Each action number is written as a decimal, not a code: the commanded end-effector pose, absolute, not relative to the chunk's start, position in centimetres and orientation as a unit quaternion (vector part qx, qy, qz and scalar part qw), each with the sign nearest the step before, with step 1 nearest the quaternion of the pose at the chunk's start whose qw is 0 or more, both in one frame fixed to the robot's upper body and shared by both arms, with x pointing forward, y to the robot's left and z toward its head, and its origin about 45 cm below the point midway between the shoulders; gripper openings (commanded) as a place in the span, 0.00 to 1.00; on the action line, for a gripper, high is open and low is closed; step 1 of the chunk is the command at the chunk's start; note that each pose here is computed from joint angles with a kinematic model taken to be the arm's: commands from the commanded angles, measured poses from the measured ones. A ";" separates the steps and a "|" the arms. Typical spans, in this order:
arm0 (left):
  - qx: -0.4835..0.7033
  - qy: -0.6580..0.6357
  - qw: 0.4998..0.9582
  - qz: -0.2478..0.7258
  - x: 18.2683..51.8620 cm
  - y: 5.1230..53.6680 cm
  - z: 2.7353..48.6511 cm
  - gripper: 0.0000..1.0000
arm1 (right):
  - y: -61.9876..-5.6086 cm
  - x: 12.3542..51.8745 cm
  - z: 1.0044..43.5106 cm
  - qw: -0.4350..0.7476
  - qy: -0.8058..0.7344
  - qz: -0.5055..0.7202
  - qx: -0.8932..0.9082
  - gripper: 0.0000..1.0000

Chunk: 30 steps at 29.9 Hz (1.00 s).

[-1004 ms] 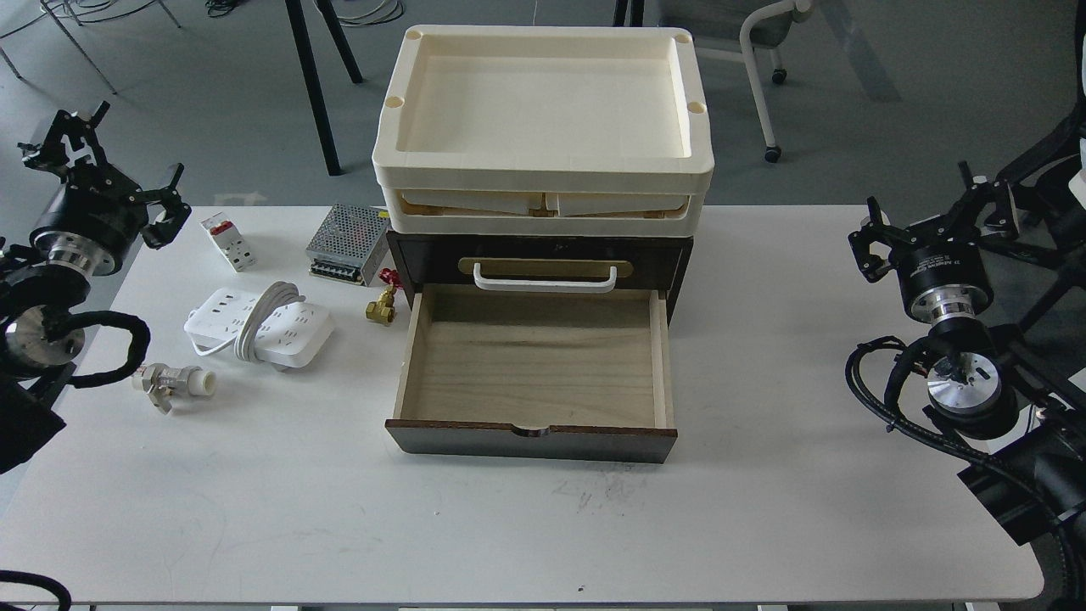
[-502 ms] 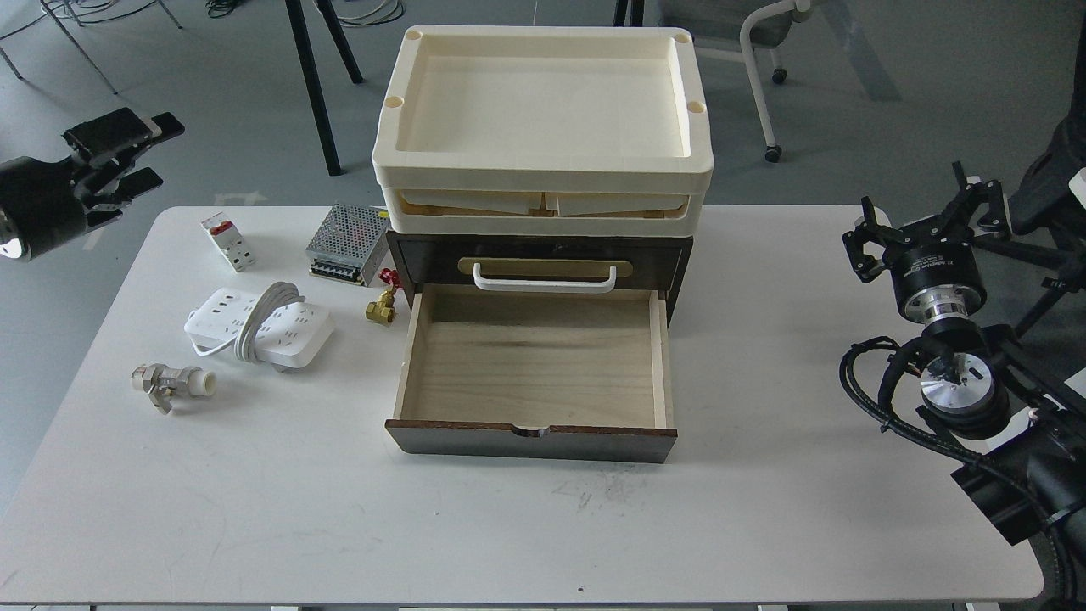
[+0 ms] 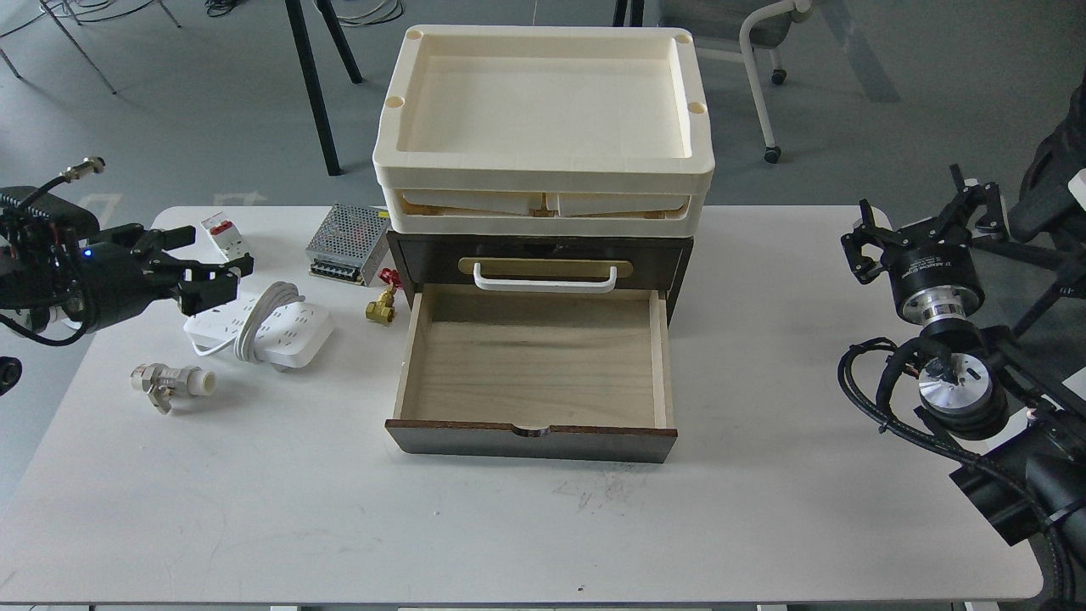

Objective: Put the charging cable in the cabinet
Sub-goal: 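Lower the left gripper and grasp the white power strip with cable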

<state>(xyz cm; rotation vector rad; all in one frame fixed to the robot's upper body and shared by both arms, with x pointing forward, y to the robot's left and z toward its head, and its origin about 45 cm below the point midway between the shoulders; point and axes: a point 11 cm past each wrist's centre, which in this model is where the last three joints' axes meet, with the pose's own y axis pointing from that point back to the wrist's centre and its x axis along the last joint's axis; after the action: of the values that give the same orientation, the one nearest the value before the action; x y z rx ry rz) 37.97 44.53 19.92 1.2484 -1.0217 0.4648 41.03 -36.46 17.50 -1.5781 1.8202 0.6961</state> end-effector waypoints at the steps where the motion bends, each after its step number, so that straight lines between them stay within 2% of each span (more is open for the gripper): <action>1: 0.561 -0.442 0.672 0.195 38.1 44.0 17.5 0.82 | -36.4 41.0 17.5 0.311 0.690 0.264 -0.598 1.00; 3: 0.561 -0.443 0.673 0.191 38.0 43.6 16.5 0.76 | -36.4 41.0 17.5 0.311 0.690 0.264 -0.598 1.00; 10: 0.567 -0.434 0.675 0.183 38.0 42.9 14.6 0.75 | -36.4 41.0 17.5 0.311 0.690 0.264 -0.598 1.00; 12: 0.568 -0.432 0.676 0.182 38.2 42.7 14.0 0.69 | -36.4 41.0 17.5 0.311 0.689 0.264 -0.599 1.00; 23: 0.576 -0.415 0.682 0.176 38.4 41.7 11.5 0.68 | -36.4 41.0 17.3 0.309 0.690 0.264 -0.599 1.00; 30: 0.606 -0.400 0.668 0.165 38.3 42.7 10.2 0.37 | -36.5 41.0 17.4 0.309 0.690 0.264 -0.598 1.00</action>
<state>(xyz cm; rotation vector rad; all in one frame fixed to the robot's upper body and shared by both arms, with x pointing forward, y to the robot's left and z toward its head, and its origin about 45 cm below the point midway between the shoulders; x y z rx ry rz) 38.04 42.58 10.41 1.3477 -0.9088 0.3672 40.99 -36.51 17.36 -1.5797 1.8257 0.6969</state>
